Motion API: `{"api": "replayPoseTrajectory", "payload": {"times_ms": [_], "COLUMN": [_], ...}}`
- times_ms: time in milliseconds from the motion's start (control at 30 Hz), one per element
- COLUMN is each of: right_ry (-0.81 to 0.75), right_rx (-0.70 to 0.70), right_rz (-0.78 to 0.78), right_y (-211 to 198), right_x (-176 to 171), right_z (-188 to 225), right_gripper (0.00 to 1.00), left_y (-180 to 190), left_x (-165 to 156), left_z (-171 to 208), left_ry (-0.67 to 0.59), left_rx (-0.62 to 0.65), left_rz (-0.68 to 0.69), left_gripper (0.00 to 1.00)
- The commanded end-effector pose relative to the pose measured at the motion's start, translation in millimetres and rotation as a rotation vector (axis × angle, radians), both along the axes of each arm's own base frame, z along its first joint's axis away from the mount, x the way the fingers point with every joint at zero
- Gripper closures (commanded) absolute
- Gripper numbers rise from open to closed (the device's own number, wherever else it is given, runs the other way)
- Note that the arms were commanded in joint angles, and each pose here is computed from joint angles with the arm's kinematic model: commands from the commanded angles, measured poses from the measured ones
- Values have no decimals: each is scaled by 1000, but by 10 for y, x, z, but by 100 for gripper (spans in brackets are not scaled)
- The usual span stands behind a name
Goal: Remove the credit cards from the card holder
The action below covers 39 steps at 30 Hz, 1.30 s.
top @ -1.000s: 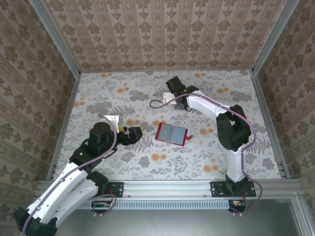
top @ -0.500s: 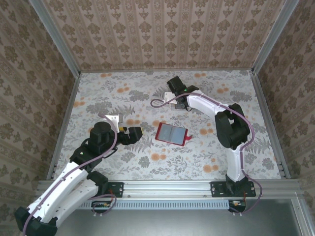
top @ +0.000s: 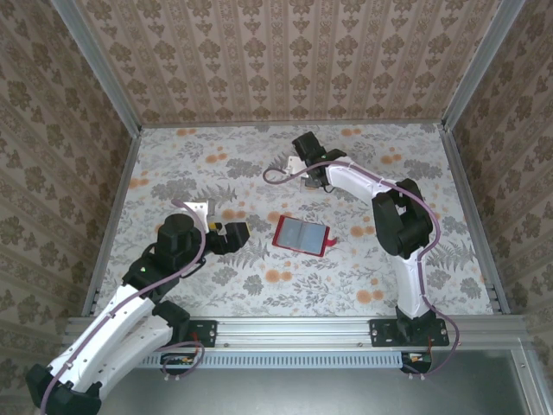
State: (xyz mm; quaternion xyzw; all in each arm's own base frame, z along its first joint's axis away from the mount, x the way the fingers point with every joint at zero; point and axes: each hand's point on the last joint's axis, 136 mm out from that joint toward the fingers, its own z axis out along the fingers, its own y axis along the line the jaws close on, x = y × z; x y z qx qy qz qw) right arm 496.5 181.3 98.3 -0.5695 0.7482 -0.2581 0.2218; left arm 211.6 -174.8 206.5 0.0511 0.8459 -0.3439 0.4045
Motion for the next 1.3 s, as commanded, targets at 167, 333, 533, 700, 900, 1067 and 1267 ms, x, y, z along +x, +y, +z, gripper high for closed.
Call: {"api": "replayPoseTrajectory", "payload": {"times_ms": [167,333,533,700,900,1067,1267], "right_ry": [-77,-91,-95,-130,-146,-82,116], "right_rx": [9,21,76,154,431,749,1003], "right_rz": [-82,-103,-130,-174,-340,-514,-796], "right_y": [-111,-129,-138,-172,-169,-41,78], "right_x": [198,238,184,76,-266,-777,-1465], "right_z": [122,134,239,459,791,771,284], "right_gripper": [74,74,74,74,80,81,82], "left_y": [25,26,17,-5,-70,-256,-494], "left_x": [19,19,19,33,94,212,373], "left_z": [-54,-51,-67,-92,-206,-360,-568], "left_ry": [-2,-2,2,15,61,132,218], "left_rx": [19,19,21,23,28,0,-28], "left_rz": [3,3,-2,-10,-25,-63,-106], "left_gripper": [0,0,0,0,0,2,13]}}
